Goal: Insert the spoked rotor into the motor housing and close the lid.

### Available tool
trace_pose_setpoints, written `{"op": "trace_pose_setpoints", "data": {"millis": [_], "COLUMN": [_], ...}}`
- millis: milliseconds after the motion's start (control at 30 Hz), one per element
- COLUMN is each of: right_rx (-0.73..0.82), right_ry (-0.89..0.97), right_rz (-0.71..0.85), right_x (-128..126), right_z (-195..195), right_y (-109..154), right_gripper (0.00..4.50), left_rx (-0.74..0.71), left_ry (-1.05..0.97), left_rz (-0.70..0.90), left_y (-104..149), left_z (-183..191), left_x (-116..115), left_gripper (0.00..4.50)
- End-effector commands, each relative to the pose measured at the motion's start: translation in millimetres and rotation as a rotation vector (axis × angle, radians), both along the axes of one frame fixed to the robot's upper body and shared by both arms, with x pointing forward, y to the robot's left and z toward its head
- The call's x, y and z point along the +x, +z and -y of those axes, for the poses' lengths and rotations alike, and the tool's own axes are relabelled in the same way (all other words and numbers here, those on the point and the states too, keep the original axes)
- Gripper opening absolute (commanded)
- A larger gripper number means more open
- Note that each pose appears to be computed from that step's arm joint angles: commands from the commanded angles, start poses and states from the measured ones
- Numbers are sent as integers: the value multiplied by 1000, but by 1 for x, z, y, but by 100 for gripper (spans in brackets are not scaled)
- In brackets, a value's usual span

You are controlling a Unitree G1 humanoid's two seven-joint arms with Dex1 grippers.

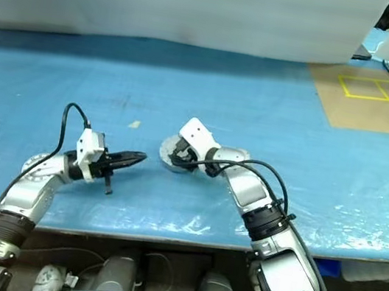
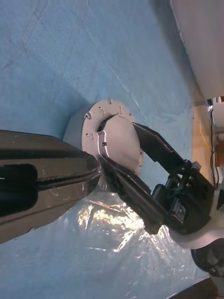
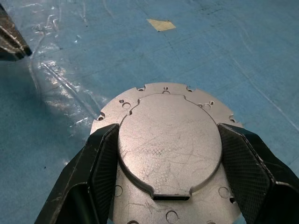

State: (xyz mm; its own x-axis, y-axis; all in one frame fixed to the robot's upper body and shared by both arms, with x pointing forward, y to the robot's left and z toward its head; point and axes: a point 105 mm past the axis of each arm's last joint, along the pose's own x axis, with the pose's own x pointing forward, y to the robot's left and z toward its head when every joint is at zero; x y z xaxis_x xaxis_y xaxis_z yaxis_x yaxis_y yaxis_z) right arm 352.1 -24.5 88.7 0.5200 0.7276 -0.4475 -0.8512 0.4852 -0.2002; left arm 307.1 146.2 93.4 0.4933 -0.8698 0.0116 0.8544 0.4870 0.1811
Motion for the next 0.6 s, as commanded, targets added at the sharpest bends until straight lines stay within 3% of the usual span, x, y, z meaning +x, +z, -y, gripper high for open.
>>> {"op": "trace_pose_setpoints", "data": {"millis": [33,300,500,600], "right_rx": [-87,-100,-90,-89], "right_ry": [-48,-29,-71,-74], "right_rz": [-157,-205,-192,-189], "right_x": [-12,-26,-18,-17], "right_z": [27,43,43,43], "right_y": [-42,-51,-47,-47], "right_gripper": [295,295,295,295], "left_rx": [-38,-32,132,110], "left_ry": [18,10,-39,-36], "left_rz": [49,74,24,24], "left_y": [19,26,-2,-1], "left_z": [10,17,24,27], "left_x": [11,21,20,22], "left_gripper": [0,0,0,0]}}
